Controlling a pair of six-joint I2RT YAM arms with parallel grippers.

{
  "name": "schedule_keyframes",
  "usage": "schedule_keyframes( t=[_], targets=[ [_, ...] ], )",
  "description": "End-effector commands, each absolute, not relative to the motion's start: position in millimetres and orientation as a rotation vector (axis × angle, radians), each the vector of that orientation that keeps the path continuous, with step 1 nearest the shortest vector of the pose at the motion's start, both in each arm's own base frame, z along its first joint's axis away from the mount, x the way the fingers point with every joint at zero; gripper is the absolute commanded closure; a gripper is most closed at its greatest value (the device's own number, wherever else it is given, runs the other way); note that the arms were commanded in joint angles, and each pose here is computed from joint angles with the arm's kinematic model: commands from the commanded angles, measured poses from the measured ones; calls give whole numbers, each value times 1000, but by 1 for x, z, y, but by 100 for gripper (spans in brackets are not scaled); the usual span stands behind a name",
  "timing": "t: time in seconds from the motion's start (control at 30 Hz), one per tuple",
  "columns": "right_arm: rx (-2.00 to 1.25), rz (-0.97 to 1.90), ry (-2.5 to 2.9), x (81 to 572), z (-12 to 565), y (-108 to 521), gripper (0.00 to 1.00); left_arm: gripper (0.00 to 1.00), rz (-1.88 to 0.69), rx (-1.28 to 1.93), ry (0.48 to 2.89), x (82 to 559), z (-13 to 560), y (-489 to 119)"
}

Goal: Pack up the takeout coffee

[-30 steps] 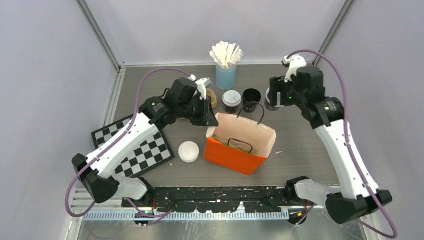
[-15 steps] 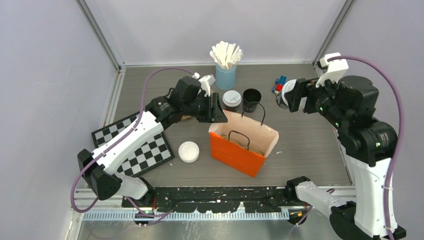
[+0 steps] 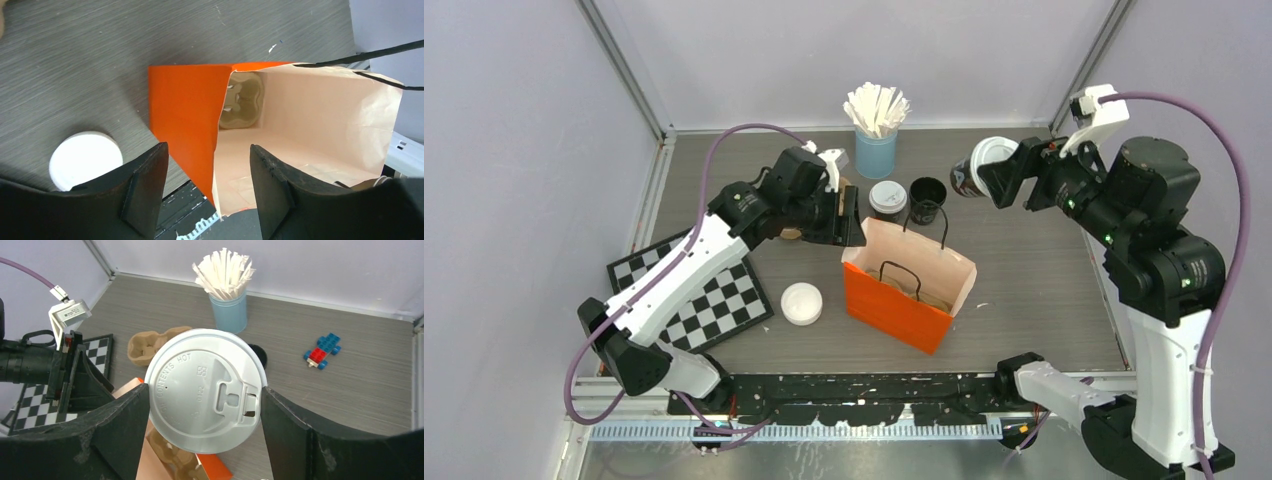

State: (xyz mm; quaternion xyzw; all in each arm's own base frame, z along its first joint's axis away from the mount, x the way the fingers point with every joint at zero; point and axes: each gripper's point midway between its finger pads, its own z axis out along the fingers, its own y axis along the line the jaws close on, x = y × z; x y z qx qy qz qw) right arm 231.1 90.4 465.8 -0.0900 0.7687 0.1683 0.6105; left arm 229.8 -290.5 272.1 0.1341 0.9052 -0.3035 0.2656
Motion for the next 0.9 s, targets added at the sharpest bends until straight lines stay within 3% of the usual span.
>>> schedule_keyframes(
  t=[0.0,0.37,0.53,0.87],
  targets=[
    [-222,519,1688,235,495,111,22,38,-769,327,2419,233,292,-268],
    [-344,672,1665,233,511,174,22,39,-842,261,2399,221,305,-249],
    [-458,747,1715,212,494,218,23,41,-898,130,2420,227,303,-235],
    [-683,692,1801,181,435,231,23,43,-1103,179,2294,230,329,-252]
  ],
)
